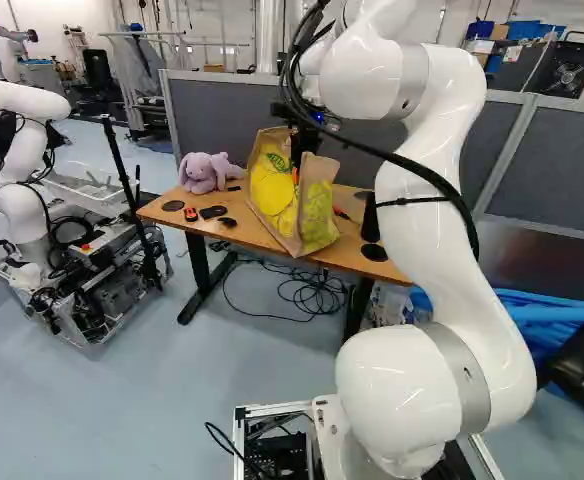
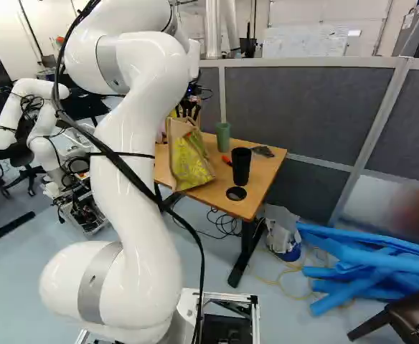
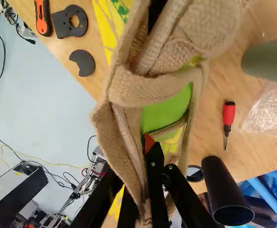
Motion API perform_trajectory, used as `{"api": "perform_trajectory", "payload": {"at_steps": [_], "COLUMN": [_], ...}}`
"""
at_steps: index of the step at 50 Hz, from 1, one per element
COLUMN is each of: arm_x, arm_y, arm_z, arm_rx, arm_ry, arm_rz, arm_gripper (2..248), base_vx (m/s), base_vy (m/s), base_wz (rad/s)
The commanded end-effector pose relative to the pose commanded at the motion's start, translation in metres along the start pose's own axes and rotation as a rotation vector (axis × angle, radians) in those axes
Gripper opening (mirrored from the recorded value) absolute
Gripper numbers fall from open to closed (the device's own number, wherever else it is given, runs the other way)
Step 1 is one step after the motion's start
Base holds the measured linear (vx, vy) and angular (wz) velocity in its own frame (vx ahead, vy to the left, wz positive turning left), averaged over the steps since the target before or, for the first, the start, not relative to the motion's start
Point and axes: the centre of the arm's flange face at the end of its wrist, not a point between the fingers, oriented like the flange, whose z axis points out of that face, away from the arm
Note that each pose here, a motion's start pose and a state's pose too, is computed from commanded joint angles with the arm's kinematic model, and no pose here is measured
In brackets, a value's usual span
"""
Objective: Pick up the bag on the ground and place it on the table
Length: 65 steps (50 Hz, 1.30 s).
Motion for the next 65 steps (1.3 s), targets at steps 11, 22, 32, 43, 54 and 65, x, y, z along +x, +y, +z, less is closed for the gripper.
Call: {"api": "perform_trajectory", "payload": {"at_steps": [11,22,32,43,54,65], "arm_x": [0.001,0.001,-0.001,-0.007,-0.014,-0.021], "arm_y": [0.000,0.000,-0.001,-0.007,-0.013,-0.019], "arm_z": [0.000,0.000,-0.005,-0.020,-0.037,-0.054], "arm_rx": [0.000,0.000,-0.003,-0.013,-0.023,-0.034], "arm_ry": [0.000,0.000,0.007,0.029,0.053,0.078], "arm_rz": [0.000,0.000,-0.001,-0.005,-0.010,-0.014], "arm_gripper": [61,131,204,247,247,247], "base_vx": [0.000,0.000,0.000,0.000,0.000,0.000], "base_vy": [0.000,0.000,0.000,0.000,0.000,0.000], "base_wz": [0.000,0.000,0.000,0.000,0.000,0.000]}}
